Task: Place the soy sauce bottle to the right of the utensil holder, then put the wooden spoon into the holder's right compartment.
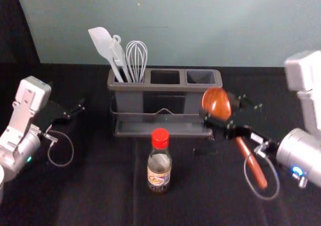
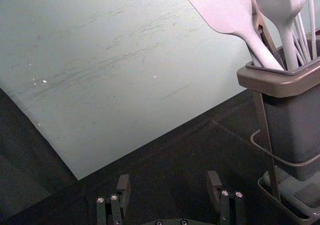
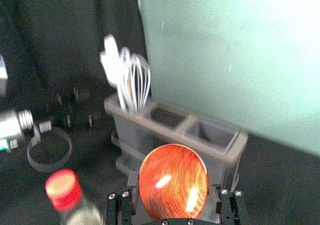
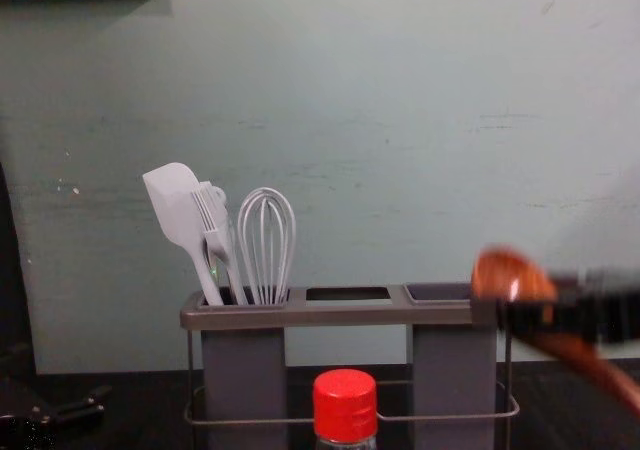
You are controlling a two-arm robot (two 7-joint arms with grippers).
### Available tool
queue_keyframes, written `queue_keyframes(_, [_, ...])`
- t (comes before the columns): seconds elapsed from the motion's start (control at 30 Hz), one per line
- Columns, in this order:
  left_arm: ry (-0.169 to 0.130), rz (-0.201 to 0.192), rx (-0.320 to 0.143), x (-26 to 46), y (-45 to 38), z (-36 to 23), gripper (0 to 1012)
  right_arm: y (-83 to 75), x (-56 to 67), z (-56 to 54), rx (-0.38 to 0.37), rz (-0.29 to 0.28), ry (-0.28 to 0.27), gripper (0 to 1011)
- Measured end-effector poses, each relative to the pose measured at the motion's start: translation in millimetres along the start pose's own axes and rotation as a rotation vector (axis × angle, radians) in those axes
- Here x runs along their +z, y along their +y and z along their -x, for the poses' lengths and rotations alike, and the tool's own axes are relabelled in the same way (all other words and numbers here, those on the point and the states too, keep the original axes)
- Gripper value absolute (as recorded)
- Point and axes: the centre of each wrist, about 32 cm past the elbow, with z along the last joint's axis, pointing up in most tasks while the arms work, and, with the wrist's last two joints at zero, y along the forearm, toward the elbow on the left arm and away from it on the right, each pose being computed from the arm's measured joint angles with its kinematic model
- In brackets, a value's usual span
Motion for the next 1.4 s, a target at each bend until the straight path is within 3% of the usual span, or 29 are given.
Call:
queue_keyframes(0.2, [0.0, 0.0, 0.0, 0.0, 0.0, 0.0, 1005, -3.5, 12.4, -0.3, -0.016, -0.18, 0.037, 836])
queue_keyframes(0.43, [0.0, 0.0, 0.0, 0.0, 0.0, 0.0, 1005, 8.8, 21.3, -0.2, -0.022, -0.29, 0.075, 836])
queue_keyframes(0.6, [0.0, 0.0, 0.0, 0.0, 0.0, 0.0, 1005, 26.3, 30.5, 3.9, -0.047, -0.386, 0.04, 837])
queue_keyframes(0.8, [0.0, 0.0, 0.0, 0.0, 0.0, 0.0, 1005, 53.6, 36.9, 8.1, -0.1, -0.454, -0.023, 836])
queue_keyframes(0.97, [0.0, 0.0, 0.0, 0.0, 0.0, 0.0, 1005, 74.7, 37.0, 7.8, -0.131, -0.507, -0.039, 837])
queue_keyframes(1.07, [0.0, 0.0, 0.0, 0.0, 0.0, 0.0, 1005, 93.0, 36.3, 3.6, -0.136, -0.54, -0.051, 837])
queue_keyframes(1.4, [0.0, 0.0, 0.0, 0.0, 0.0, 0.0, 1005, 132.2, 38.0, -13.5, -0.106, -0.558, -0.048, 836])
